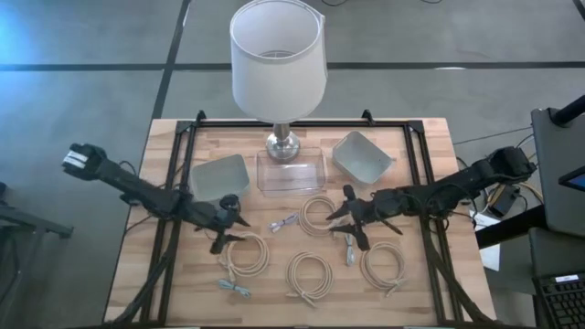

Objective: Pick & Place USB Port
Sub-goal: Put the light brown hdmi cable into the left gray bin

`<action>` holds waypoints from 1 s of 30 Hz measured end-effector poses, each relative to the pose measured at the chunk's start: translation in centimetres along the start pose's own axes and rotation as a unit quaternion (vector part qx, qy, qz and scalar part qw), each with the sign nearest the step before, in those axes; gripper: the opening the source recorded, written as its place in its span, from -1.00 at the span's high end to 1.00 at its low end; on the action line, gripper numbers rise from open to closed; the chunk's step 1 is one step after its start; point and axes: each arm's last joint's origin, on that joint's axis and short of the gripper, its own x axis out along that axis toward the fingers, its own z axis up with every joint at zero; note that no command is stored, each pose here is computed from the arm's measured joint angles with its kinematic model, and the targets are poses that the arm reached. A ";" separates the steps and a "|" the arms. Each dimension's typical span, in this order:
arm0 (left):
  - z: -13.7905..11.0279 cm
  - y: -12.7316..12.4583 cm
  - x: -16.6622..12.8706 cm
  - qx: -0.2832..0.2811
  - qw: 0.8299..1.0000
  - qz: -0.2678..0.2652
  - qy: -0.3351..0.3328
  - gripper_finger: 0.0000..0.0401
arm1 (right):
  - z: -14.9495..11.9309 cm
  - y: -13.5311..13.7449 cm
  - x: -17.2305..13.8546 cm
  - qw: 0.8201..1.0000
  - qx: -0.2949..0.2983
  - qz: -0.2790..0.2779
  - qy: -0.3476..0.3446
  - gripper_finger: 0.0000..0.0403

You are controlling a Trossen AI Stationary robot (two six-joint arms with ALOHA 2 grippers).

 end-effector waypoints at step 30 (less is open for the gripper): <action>-2.7 0.0 3.8 -0.090 0.992 0.022 0.088 0.83 | 0.0 0.0 -0.1 1.000 -0.017 0.001 0.000 0.33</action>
